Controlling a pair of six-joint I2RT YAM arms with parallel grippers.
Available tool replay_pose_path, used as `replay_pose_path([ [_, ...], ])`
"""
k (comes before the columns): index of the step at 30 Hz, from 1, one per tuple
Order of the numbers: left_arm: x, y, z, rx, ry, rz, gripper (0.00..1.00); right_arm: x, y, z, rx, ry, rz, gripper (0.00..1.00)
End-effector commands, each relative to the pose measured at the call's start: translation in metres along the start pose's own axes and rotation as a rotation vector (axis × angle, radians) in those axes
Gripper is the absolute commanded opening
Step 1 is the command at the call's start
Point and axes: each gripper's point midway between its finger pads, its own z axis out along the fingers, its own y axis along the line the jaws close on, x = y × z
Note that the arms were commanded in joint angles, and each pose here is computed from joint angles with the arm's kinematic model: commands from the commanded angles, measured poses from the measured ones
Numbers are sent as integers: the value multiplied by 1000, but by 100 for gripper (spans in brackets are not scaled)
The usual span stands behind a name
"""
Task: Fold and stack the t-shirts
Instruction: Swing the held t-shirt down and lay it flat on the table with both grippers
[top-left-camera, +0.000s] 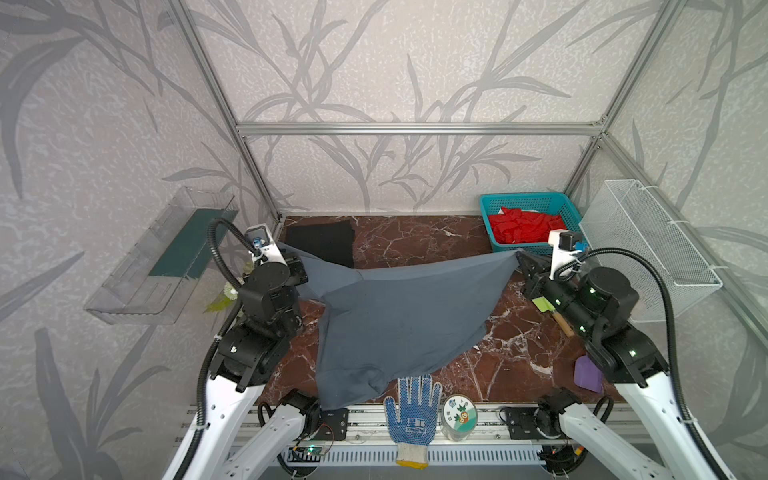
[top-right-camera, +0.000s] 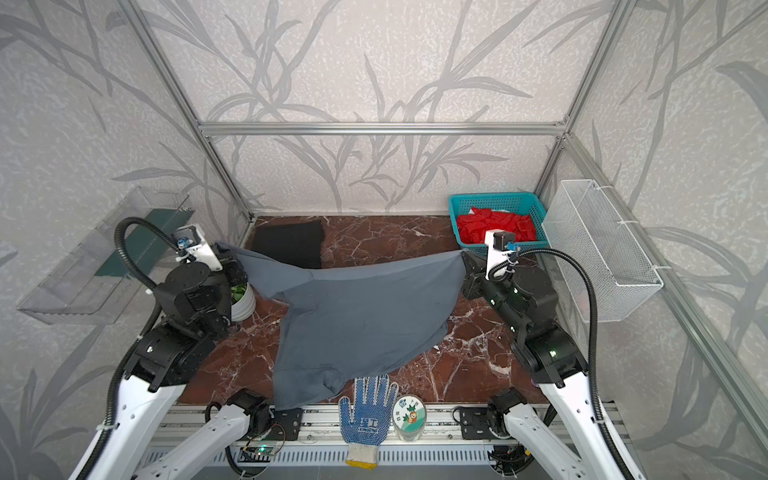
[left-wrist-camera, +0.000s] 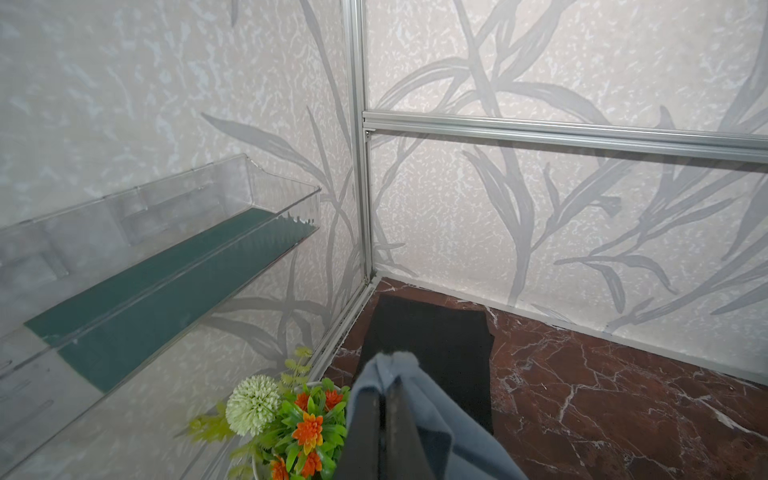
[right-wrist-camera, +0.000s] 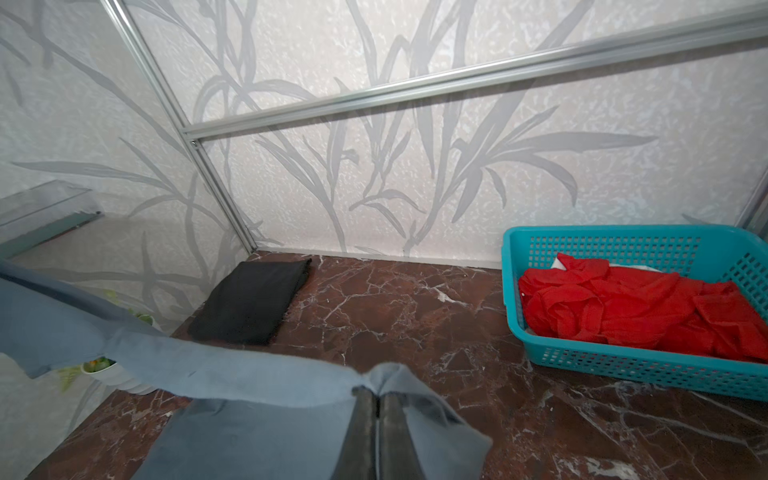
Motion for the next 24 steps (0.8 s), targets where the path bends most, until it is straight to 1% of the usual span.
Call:
replay_pose_path([
  [1, -16, 16, -18, 7, -68, -83, 0, -35, 24, -32, -107, -127, -22, 0],
  [4, -49, 19, -34, 59, -115, -99, 0, -76, 42, -57, -162, -200, -40, 0],
  [7, -92, 21, -54, 124, -186, -107, 0, -111, 64, -74, -248, -238, -38, 0],
  [9, -119, 30, -67, 127, -240, -117, 0, -129, 74, -84, -292, -270, -25, 0],
  [12, -143, 41, -80, 113, -290, -111, 0, -144, 78, -96, -304, -318, -12, 0],
  [16, -158, 45, -85, 105, -320, -101, 0, -150, 76, -104, -284, -352, -14, 0],
  [19, -158, 42, -79, 88, -307, -85, 0, -146, 67, -100, -232, -336, -18, 0],
  [22, -150, 35, -65, 58, -286, -64, 0, -131, 47, -79, -130, -279, -22, 0],
  [24, -139, 26, -50, 30, -258, -45, 0, -115, 34, -58, -68, -226, -29, 0],
])
